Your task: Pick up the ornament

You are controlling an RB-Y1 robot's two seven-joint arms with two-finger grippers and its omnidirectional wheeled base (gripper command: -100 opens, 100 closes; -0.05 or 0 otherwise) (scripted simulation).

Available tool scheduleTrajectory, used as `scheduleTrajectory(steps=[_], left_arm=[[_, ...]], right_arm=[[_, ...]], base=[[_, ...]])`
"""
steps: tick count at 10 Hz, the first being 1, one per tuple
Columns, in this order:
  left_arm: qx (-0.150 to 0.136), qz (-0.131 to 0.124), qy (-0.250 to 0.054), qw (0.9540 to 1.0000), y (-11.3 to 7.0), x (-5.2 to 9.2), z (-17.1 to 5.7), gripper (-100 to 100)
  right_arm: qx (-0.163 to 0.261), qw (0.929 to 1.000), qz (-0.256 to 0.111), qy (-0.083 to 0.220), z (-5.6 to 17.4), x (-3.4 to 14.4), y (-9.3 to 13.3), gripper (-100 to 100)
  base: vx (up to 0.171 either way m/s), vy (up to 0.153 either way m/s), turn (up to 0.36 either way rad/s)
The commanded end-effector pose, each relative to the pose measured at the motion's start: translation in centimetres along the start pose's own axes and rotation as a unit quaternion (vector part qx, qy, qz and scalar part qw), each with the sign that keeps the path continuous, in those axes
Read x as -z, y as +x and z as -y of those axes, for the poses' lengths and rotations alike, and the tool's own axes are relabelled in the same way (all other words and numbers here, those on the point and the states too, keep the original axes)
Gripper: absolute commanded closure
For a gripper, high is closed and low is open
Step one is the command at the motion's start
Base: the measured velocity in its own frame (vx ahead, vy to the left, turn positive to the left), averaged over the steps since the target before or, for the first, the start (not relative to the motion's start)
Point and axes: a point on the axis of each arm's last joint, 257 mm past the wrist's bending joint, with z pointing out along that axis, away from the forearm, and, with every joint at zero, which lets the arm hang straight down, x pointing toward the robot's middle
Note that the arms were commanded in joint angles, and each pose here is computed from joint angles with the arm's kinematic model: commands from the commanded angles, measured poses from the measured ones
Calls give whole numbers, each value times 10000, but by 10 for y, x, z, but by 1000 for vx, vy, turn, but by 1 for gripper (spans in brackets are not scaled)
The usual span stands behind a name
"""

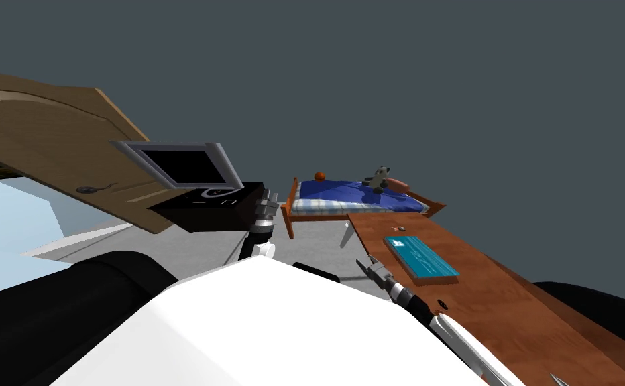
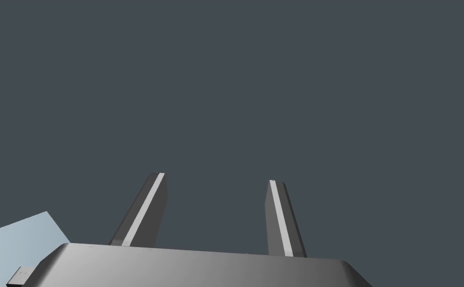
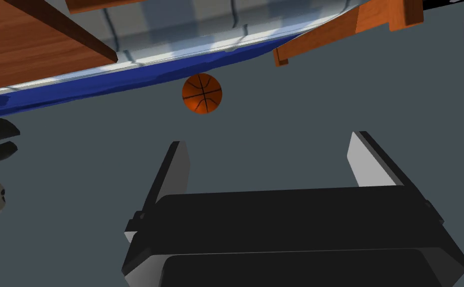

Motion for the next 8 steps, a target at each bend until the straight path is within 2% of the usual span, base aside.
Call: scheduleTrajectory(steps=[1,2,3,4,5,8], left_arm=[[0,0,0,10000,0,0,0,0],[-1,1,-1,10000,0,0,0,0],[0,0,0,10000,0,0,0,0],[-1,0,0,10000,0,0,0,0],[0,0,0,10000,0,0,0,0],[-1,0,0,10000,0,0,0,0]], right_arm=[[102,9997,-230,11,8,6,13,-100],[213,9982,-554,2,16,16,35,-100],[213,9982,-556,3,16,16,35,-100],[315,9959,-847,-25,22,27,53,-100],[305,9957,-874,-1,25,28,56,-100],[494,9835,-1739,3,50,69,107,-100]], base=[[31,-29,71],[24,-20,94],[19,-19,91],[21,-25,173],[23,-27,71],[36,-46,186]])
